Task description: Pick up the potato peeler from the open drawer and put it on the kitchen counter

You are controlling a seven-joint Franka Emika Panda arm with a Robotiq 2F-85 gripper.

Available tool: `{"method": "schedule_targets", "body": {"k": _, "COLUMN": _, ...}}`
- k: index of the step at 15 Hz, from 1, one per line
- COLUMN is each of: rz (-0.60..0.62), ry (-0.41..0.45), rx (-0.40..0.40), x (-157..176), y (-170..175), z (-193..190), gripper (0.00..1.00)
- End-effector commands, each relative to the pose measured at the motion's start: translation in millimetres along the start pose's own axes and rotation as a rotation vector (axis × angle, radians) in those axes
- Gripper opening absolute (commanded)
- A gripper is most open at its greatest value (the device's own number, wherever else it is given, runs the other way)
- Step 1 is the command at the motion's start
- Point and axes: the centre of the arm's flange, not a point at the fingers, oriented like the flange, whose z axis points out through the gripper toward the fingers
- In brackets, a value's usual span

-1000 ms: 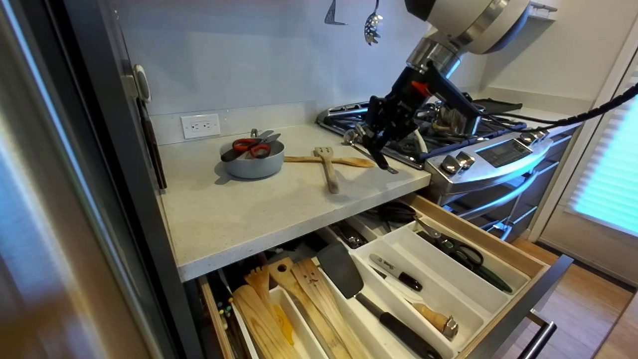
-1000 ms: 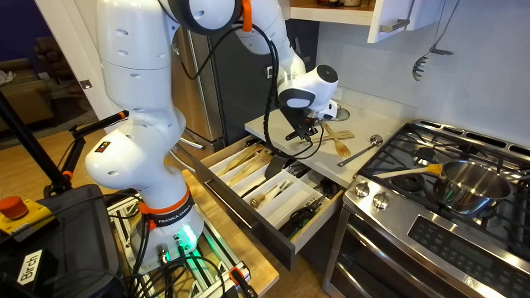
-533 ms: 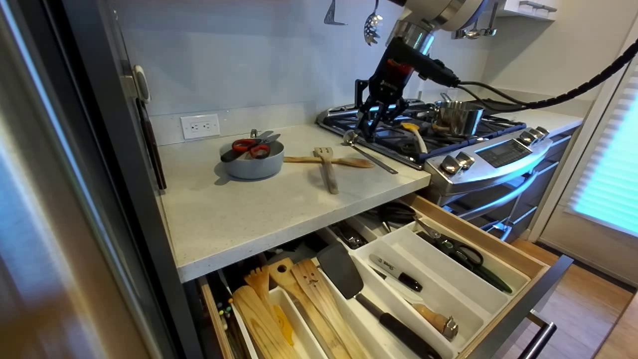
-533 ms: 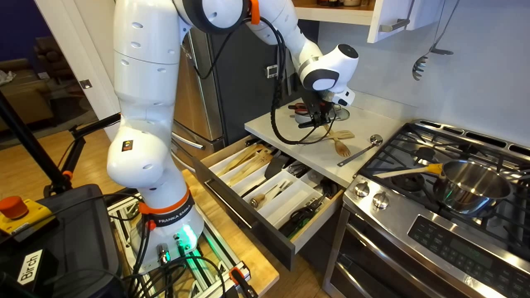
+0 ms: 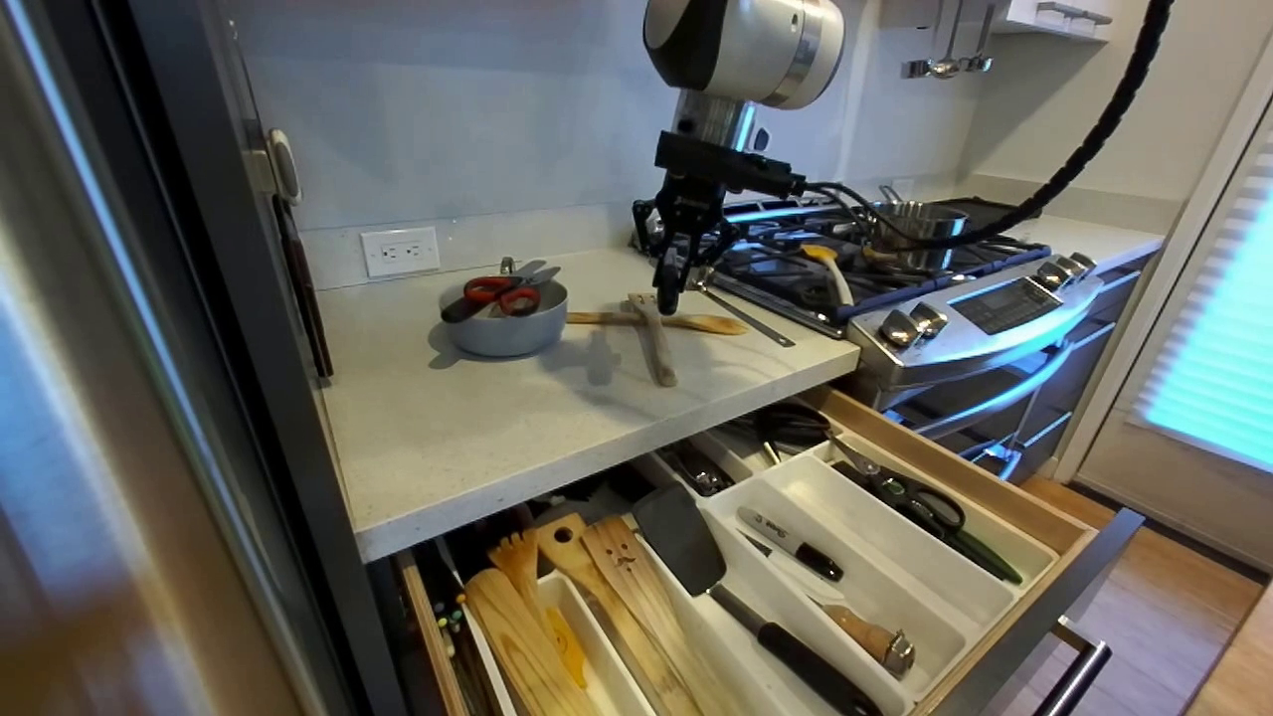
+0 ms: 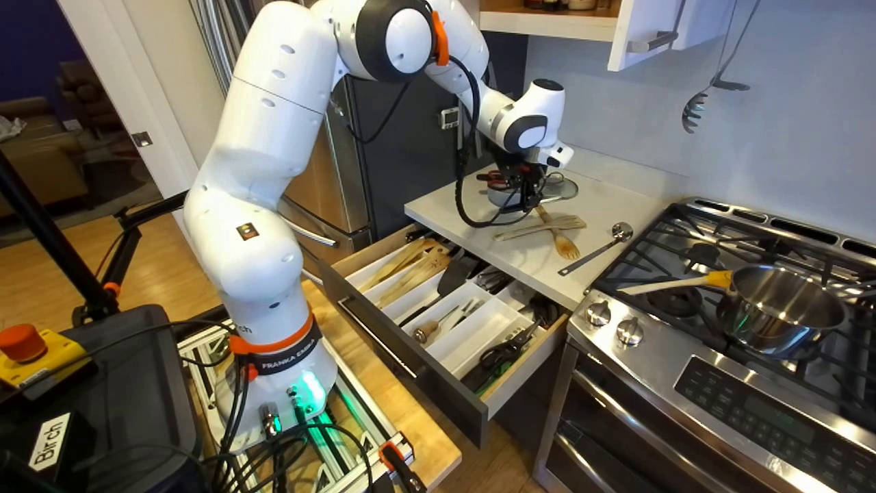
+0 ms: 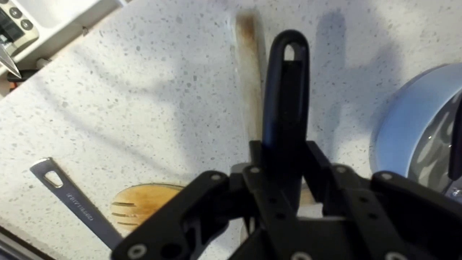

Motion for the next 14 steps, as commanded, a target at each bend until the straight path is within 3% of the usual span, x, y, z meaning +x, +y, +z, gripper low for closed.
{"method": "schedule_targets", "body": {"k": 1, "rz": -0.023, "ry": 0.029, "rx": -0.06, "x": 39, "y": -1, "z": 26, "gripper": 0.08}}
{"method": "schedule_targets", "body": {"k": 6, "rz": -0.072, "ry": 0.053, "rx": -0.058, "x": 54, "y": -4, "z": 51, "gripper": 0.08}}
{"method": "schedule_targets", "body": {"k": 14, "rz": -0.129, "ry": 0.063, "rx": -0.033, "x": 63, "y": -26, "z": 58, "gripper": 0.08}}
